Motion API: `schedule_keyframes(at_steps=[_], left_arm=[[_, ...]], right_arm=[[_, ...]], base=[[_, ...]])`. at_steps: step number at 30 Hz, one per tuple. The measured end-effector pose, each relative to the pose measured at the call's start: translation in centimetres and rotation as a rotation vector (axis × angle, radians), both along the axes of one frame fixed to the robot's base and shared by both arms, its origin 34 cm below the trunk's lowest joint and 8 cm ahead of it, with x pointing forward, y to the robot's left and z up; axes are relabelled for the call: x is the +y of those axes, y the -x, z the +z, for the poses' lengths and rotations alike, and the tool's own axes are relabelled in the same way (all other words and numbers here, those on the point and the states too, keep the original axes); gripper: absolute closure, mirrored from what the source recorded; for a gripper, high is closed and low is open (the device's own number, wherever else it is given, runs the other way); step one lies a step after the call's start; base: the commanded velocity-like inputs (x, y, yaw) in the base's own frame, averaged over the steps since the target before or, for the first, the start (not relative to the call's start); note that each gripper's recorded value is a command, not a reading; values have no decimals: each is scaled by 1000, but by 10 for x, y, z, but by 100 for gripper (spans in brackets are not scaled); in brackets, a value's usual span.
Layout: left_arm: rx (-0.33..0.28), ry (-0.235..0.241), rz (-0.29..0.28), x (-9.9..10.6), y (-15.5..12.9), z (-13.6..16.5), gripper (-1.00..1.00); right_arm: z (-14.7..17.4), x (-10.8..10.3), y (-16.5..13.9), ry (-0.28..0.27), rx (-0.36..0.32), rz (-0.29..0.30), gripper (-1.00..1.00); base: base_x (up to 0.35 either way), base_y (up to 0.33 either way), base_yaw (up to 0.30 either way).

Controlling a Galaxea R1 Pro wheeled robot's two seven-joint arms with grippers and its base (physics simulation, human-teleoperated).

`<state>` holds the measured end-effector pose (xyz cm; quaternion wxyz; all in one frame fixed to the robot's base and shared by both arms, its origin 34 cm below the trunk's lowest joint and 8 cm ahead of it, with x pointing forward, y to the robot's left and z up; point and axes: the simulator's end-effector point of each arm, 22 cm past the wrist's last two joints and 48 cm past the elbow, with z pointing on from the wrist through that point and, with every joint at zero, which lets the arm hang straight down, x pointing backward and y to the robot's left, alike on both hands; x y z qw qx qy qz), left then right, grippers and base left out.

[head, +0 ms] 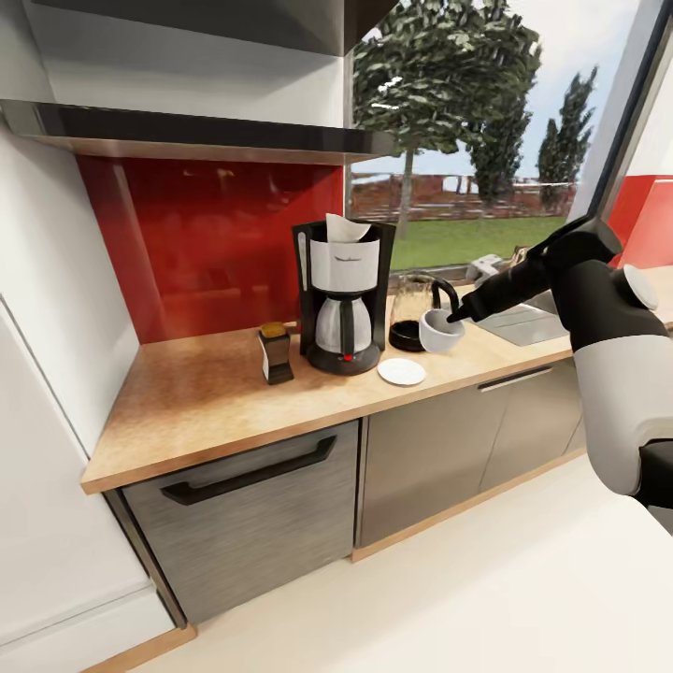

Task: Set up a coffee station on the kitchen countertop: keep the coffee maker on the countertop, move the bottle of coffee from the kitchen shelf to the counter next to the coffee maker, place a paper coffee filter on top of the coffee maker, put the saucer next to the coffee maker with the coffee cup on the saucer, and place the electric kettle next to the coffee maker.

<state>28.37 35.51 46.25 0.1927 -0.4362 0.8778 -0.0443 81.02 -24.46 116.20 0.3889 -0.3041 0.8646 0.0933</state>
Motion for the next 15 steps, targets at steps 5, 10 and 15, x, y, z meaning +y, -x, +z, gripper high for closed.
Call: schedule_keyframes(at_steps=[5,10,15], left_arm=[[0,-1,-1,0,0,0,-100],[0,-1,0,0,0,0,-100],[0,-1,-1,0,0,0,-100]], right_arm=[[-6,14,3,-60,31,45,100],[-18,13,3,-70,72,40,100],[-23,18,3,-75,86,48,100]], base=[[0,0,0],[0,0,0],[0,0,0]])
